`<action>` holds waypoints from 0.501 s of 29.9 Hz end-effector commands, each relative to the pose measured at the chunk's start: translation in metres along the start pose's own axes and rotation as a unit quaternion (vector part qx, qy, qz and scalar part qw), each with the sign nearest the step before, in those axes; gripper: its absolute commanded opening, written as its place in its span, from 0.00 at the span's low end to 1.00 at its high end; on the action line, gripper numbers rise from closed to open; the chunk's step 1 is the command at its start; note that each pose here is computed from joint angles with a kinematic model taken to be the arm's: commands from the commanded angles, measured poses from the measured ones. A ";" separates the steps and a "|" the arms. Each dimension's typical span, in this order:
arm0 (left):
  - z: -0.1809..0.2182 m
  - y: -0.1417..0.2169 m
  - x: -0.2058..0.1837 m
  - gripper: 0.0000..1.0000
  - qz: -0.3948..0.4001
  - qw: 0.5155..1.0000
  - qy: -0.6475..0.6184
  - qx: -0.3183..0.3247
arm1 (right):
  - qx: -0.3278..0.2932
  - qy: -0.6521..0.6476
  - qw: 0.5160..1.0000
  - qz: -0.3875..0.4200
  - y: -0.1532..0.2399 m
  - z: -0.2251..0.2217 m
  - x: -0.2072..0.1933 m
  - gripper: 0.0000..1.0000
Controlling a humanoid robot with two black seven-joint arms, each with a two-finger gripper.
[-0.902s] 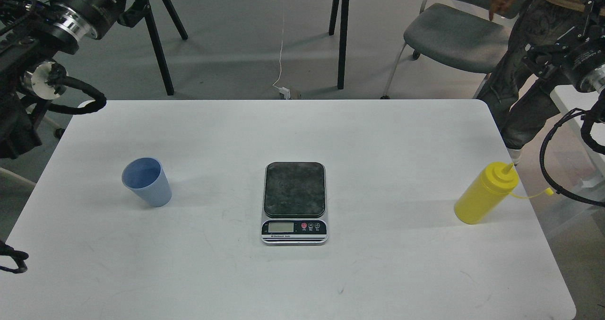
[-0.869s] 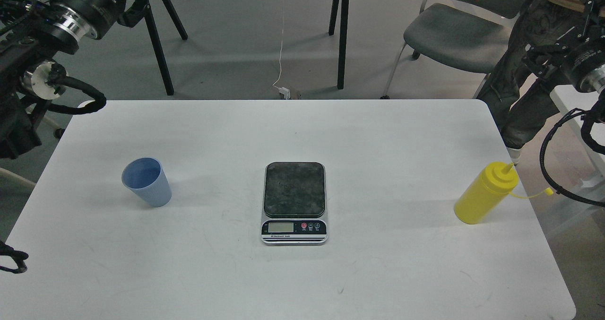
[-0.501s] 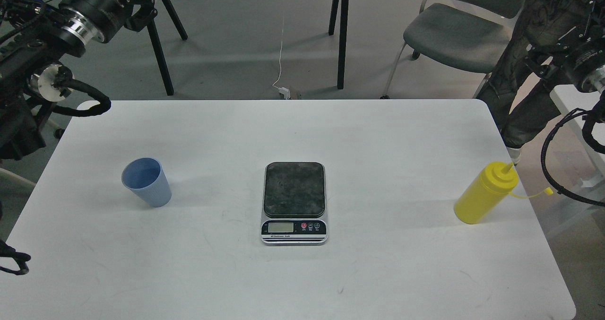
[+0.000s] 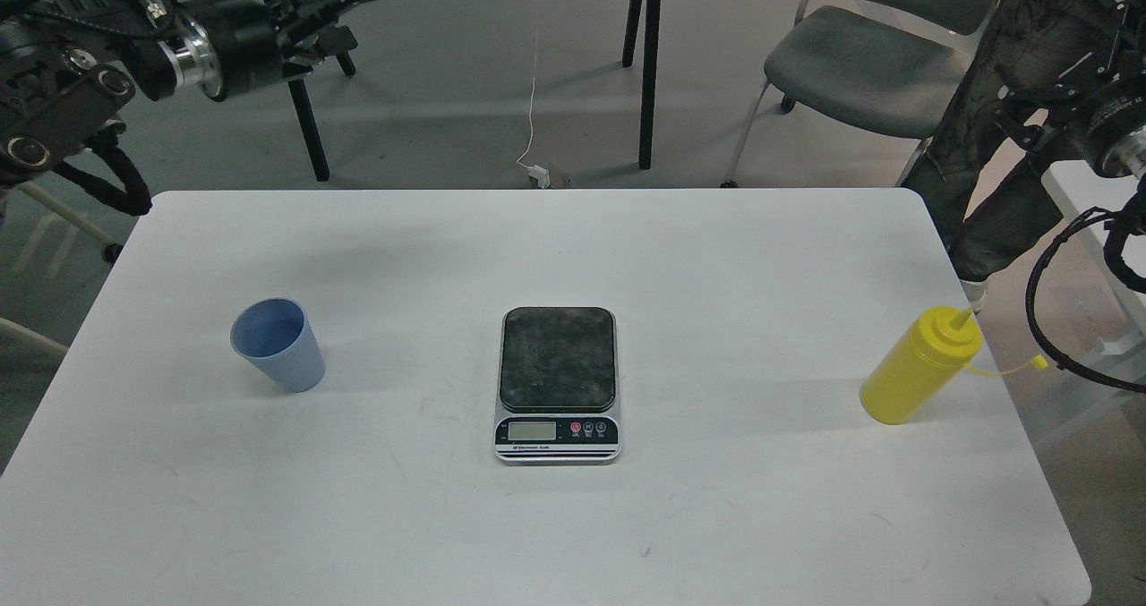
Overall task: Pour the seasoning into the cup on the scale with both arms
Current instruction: 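Move the left gripper forward toward the blue cup, then lower the left gripper around the blue cup and close it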
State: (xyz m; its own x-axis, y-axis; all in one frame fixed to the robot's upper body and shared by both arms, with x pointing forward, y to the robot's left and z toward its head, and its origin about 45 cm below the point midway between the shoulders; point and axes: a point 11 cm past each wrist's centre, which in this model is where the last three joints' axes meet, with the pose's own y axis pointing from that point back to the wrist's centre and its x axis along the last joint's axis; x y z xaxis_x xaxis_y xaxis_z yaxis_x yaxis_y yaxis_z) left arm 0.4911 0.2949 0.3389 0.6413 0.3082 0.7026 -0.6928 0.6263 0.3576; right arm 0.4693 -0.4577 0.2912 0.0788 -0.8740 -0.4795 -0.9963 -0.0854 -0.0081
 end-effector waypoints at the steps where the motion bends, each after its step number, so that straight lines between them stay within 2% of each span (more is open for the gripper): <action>1: 0.002 0.002 -0.026 0.99 -0.070 0.994 -0.080 0.019 | 0.001 -0.001 1.000 0.002 0.002 0.001 0.002 1.00; 4: -0.011 0.016 -0.038 0.99 -0.110 0.985 -0.127 0.048 | 0.001 0.000 1.000 0.005 0.003 0.000 0.005 1.00; 11: -0.027 0.027 -0.044 0.99 -0.137 0.972 -0.171 0.084 | -0.001 0.000 1.000 0.010 0.006 0.002 0.009 1.00; 15: -0.049 0.035 -0.062 0.99 -0.162 0.965 -0.176 0.108 | -0.001 0.000 1.000 0.010 0.006 0.002 0.009 1.00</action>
State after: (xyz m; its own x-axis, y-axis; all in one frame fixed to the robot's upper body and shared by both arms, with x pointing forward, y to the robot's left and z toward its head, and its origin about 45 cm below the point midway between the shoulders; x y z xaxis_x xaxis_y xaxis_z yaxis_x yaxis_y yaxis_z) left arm 0.4499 0.3227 0.2928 0.6909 -0.1455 0.7082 -0.5662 0.5002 0.6552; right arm 0.4635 -0.4652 0.2846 0.0591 -0.8751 -0.4803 -0.9976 -0.0695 0.0039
